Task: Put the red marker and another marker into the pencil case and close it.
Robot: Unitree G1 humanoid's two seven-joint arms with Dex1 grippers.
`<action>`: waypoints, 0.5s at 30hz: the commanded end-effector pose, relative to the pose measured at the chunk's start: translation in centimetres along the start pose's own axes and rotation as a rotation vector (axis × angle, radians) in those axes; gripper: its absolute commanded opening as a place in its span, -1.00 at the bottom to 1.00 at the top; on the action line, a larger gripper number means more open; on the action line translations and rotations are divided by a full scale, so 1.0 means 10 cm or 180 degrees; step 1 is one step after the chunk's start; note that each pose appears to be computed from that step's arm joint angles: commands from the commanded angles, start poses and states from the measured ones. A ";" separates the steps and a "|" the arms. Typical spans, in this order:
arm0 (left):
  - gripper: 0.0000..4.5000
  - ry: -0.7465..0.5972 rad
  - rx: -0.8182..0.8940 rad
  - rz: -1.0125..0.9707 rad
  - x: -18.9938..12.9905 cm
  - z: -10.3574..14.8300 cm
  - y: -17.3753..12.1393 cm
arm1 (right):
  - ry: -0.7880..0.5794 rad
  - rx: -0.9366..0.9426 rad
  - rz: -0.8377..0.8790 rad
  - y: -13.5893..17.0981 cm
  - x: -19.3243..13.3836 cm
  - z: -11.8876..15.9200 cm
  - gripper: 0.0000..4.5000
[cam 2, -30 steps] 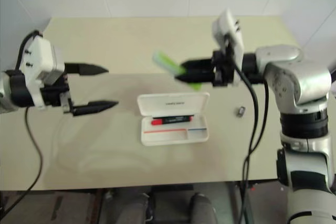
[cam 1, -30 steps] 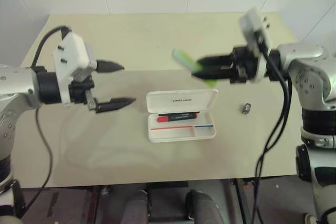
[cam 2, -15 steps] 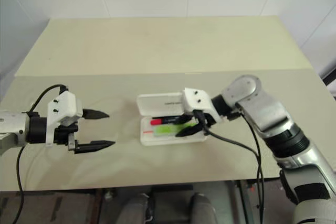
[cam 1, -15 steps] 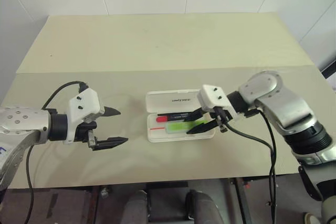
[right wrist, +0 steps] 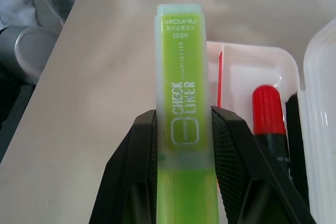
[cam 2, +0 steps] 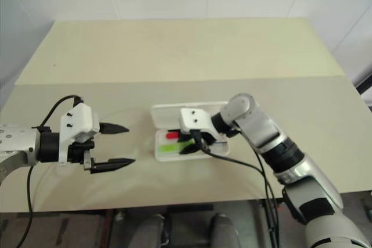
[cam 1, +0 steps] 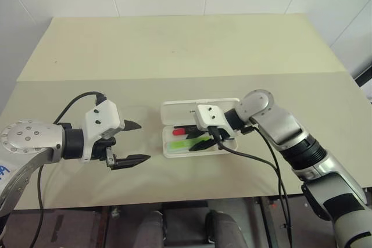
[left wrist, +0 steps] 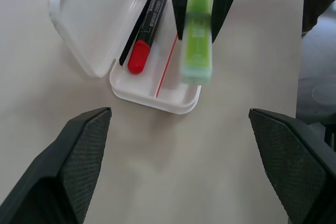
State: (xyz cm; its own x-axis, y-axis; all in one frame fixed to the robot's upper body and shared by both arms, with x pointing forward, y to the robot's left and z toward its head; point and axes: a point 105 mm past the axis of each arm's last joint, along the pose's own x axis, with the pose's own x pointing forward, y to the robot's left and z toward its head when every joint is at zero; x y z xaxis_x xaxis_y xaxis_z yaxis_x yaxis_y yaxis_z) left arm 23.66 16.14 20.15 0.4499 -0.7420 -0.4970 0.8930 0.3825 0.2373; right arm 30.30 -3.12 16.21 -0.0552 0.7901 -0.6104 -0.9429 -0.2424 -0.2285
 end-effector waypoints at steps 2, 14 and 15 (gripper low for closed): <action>1.00 -0.0029 0.0070 0.0001 -0.02 0.05 -0.06 | -0.0006 -0.0061 -0.0059 -0.03 -0.04 0.06 -0.19; 1.00 -0.0168 0.0201 -0.0070 -0.03 0.16 -0.07 | -0.0184 0.0079 0.0041 0.08 -0.48 0.10 1.00; 1.00 -0.0207 0.0234 -0.0085 -0.04 0.18 -0.07 | -0.0243 0.0121 0.0084 0.13 -0.58 0.12 1.00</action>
State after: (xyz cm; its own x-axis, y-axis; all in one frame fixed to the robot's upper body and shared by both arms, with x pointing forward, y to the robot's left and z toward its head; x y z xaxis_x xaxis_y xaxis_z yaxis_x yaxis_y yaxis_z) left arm 23.23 15.52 20.42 0.4286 -0.7639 -0.4824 0.9034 0.3567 0.2378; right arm 29.87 -6.44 17.80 -0.0829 0.7930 -0.6036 -0.9630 -0.2196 -0.1563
